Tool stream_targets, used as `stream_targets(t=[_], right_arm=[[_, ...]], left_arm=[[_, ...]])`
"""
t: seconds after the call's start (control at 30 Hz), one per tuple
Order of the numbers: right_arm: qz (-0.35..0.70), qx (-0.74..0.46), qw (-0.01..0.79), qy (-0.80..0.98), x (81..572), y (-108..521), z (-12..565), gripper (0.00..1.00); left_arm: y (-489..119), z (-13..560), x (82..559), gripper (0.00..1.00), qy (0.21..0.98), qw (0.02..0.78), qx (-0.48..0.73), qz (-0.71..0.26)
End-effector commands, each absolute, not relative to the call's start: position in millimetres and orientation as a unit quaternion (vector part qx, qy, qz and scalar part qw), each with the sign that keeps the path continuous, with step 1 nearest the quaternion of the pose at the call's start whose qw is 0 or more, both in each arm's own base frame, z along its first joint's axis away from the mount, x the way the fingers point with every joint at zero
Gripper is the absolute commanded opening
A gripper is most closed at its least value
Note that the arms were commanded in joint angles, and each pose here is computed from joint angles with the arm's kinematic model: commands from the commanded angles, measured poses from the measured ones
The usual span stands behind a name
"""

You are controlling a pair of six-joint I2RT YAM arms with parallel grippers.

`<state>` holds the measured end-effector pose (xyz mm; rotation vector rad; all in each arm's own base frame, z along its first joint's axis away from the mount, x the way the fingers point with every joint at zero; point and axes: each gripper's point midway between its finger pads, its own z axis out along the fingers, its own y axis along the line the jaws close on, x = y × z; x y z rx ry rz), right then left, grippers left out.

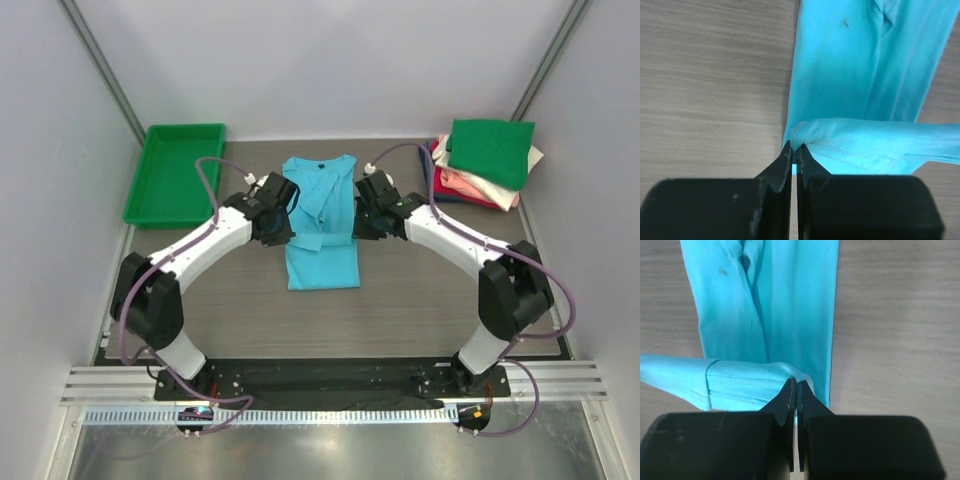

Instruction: Fold and stack the t-shirts

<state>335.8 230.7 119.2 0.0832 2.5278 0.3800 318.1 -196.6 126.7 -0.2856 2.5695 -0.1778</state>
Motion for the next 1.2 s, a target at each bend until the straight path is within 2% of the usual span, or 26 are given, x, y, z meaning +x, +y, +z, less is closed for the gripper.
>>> stream_targets(t=[0.0, 0.23, 0.27, 0.3, 0.33, 0.37, 0.4, 0.43, 0.47, 0.5, 0.57, 0.63, 0.7, 0.73, 0.77, 0.8, 0.83, 0.9, 0.93, 0.97, 1.1, 1.17], right_arm=[[0.152, 0.016, 0.308, 0.939, 366, 234, 133, 0.01], [0.152, 0.031, 0.285, 0.946, 403, 233, 107, 0.01], [0.156, 0.031, 0.293, 0.943, 413, 235, 113, 0.12], [0.176, 0.028, 0.266, 0.947, 419, 238, 98, 0.28], [0.184, 0.031, 0.260, 0.947, 428, 237, 97, 0.48], [0.202, 0.031, 0.270, 0.941, 447, 241, 116, 0.76], [0.194, 0.047, 0.249, 0.948, 463, 230, 96, 0.82], [0.203, 0.046, 0.270, 0.940, 484, 231, 126, 0.86], [0.200, 0.055, 0.271, 0.940, 496, 226, 130, 0.87], [0.192, 0.061, 0.265, 0.943, 507, 218, 125, 0.87], [0.198, 0.057, 0.282, 0.937, 514, 216, 161, 0.87], [0.207, 0.044, 0.304, 0.929, 502, 217, 194, 0.87], [0.206, 0.035, 0.288, 0.935, 477, 217, 180, 0.87], [0.209, 0.032, 0.284, 0.935, 466, 216, 177, 0.87], [0.223, 0.022, 0.274, 0.935, 437, 220, 169, 0.88], [0.231, 0.018, 0.269, 0.935, 423, 221, 163, 0.88], [0.240, 0.019, 0.260, 0.935, 408, 223, 155, 0.88], [0.267, 0.005, 0.233, 0.935, 365, 228, 135, 0.88], [0.281, 0.000, 0.224, 0.933, 352, 231, 131, 0.88], [0.292, 0.004, 0.210, 0.933, 334, 230, 116, 0.86], [0.319, 0.001, 0.173, 0.932, 300, 231, 89, 0.81], [0.317, 0.002, 0.161, 0.935, 290, 229, 76, 0.77]], left_arm=[[-201, 130, 349, 0.00, 0.953, 0.279, -0.082, -0.082], [-203, 103, 387, 0.02, 0.961, 0.247, -0.091, -0.082], [-203, 99, 392, 0.09, 0.962, 0.244, -0.094, -0.081], [-202, 77, 393, 0.14, 0.969, 0.214, -0.098, -0.070], [-203, 86, 411, 0.21, 0.966, 0.218, -0.117, -0.081], [-203, 85, 417, 0.43, 0.967, 0.206, -0.125, -0.081], [-203, 79, 414, 0.49, 0.974, 0.172, -0.128, -0.078], [-207, 90, 442, 0.60, 0.969, 0.186, -0.134, -0.088], [-207, 94, 452, 0.60, 0.969, 0.188, -0.134, -0.085], [-207, 113, 471, 0.66, 0.966, 0.197, -0.138, -0.090], [-207, 138, 482, 0.67, 0.963, 0.211, -0.136, -0.097], [-211, 170, 485, 0.68, 0.957, 0.233, -0.129, -0.114], [-213, 203, 484, 0.68, 0.944, 0.272, -0.124, -0.141], [-208, 174, 468, 0.68, 0.954, 0.239, -0.126, -0.128], [-210, 199, 454, 0.68, 0.946, 0.257, -0.121, -0.157], [-206, 166, 440, 0.67, 0.953, 0.232, -0.126, -0.150], [-205, 162, 429, 0.67, 0.953, 0.230, -0.126, -0.151], [-201, 174, 411, 0.64, 0.944, 0.255, -0.126, -0.165], [-196, 145, 385, 0.63, 0.954, 0.223, -0.128, -0.151], [-196, 139, 373, 0.59, 0.955, 0.218, -0.128, -0.157], [-201, 115, 320, 0.58, 0.949, 0.206, -0.117, -0.206], [-205, 109, 309, 0.58, 0.945, 0.202, -0.119, -0.230]])
